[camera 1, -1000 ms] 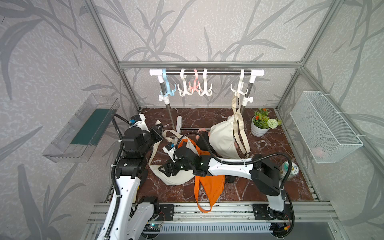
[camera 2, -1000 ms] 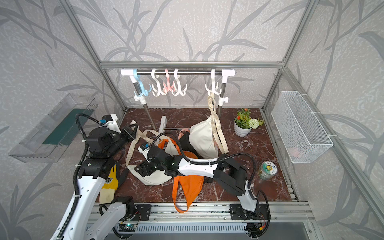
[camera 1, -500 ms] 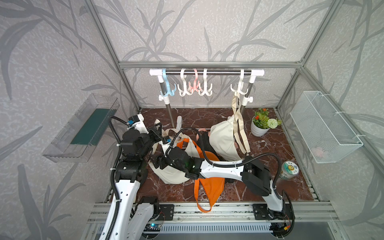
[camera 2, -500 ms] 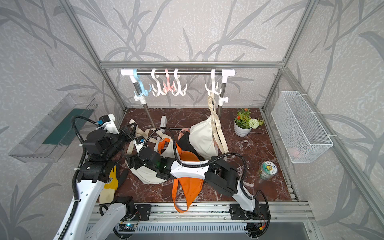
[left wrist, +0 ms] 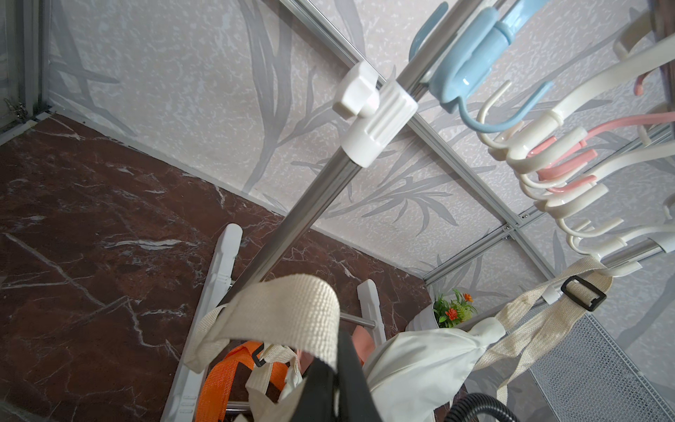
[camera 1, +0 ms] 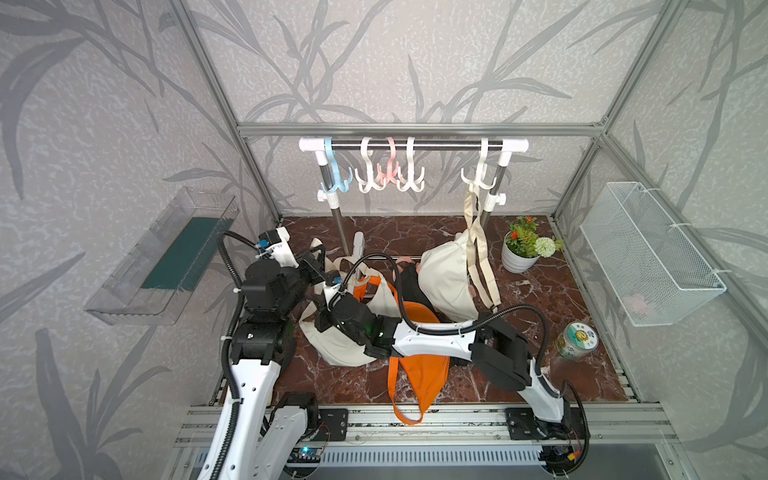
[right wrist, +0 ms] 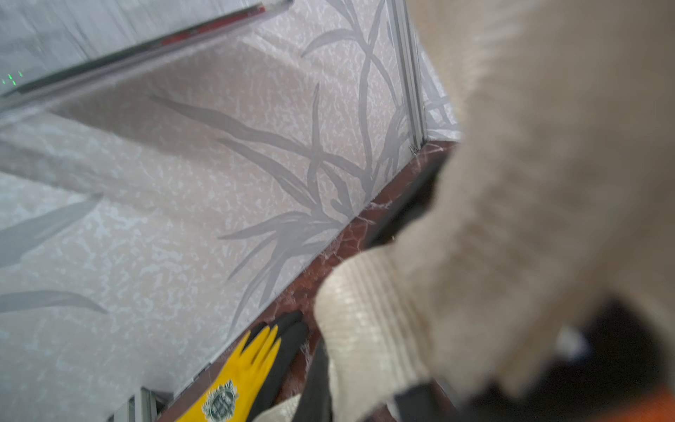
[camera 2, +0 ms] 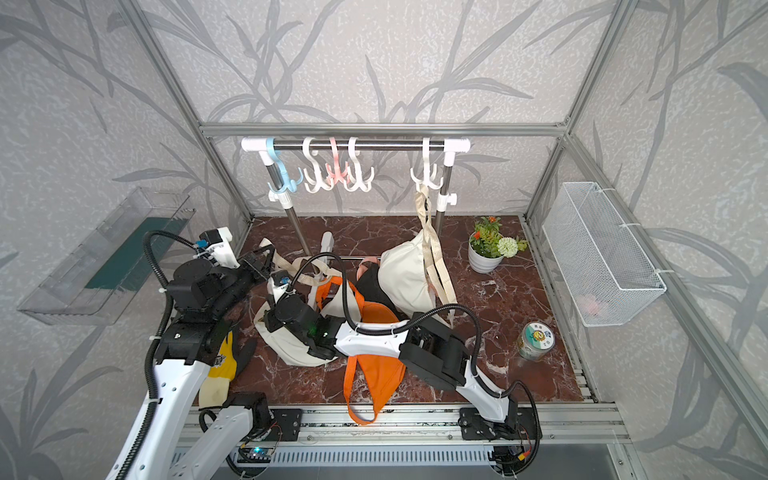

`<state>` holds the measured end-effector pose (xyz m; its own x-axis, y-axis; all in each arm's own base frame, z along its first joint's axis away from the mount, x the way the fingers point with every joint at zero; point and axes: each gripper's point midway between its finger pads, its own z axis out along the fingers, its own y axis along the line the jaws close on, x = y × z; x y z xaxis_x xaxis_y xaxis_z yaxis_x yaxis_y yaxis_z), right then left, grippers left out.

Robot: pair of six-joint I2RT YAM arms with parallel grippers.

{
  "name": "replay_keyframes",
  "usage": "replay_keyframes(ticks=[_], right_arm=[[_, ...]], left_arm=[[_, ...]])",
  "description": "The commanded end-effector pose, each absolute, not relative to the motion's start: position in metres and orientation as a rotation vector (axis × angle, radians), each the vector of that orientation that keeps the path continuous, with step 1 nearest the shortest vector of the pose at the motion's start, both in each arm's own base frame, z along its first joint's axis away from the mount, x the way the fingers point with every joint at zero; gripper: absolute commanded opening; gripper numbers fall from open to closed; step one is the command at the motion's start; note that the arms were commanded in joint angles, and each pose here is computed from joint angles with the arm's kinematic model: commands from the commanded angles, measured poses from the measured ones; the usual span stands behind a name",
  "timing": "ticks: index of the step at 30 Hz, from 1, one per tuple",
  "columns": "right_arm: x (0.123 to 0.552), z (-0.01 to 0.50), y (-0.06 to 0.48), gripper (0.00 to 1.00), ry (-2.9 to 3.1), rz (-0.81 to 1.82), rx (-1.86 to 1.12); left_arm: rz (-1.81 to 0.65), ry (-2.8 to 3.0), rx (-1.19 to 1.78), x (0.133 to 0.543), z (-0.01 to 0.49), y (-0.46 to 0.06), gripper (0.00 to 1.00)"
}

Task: Hang the bag on a hook
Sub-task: Pick up the bag from the bag.

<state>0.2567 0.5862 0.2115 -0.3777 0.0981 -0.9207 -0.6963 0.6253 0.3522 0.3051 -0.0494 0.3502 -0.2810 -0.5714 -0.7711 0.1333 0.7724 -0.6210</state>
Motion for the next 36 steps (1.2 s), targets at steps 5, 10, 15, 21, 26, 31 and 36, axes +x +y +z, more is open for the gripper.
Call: replay_keyframes(ticks=[5, 10, 15, 21, 26, 31, 36], right_arm=[[0.248, 0.288, 0.51, 0.0, 1.786, 1.009, -0.607], [0.272, 0.31, 0.447, 0.0, 1.897, 1.172, -0.68], [0.276, 0.334, 0.396, 0.0, 1.928, 1.06, -0.809], [0.266, 0.363, 0.368, 0.0, 1.896, 1.098, -0.984], [0.257, 0.382, 0.357, 0.0, 1.816, 1.178, -1.098], [0.244, 0.398, 0.353, 0.0, 1.732, 1.237, -1.204], [0.23, 0.409, 0.352, 0.0, 1.648, 1.307, -1.263]], left_arm=[[-0.629, 1.667, -0.181, 0.309, 0.367, -0.054, 0.77], [-0.572, 1.641, -0.098, 0.315, 0.369, -0.055, 0.82], [-0.573, 1.646, -0.027, 0.319, 0.369, -0.062, 0.84], [-0.635, 1.528, 0.263, 0.313, 0.37, -0.095, 0.86], [-0.659, 1.433, 0.493, 0.308, 0.364, -0.119, 0.85], [-0.699, 1.362, 0.681, 0.303, 0.352, -0.143, 0.85], [-0.751, 1.291, 0.828, 0.303, 0.339, -0.176, 0.85]])
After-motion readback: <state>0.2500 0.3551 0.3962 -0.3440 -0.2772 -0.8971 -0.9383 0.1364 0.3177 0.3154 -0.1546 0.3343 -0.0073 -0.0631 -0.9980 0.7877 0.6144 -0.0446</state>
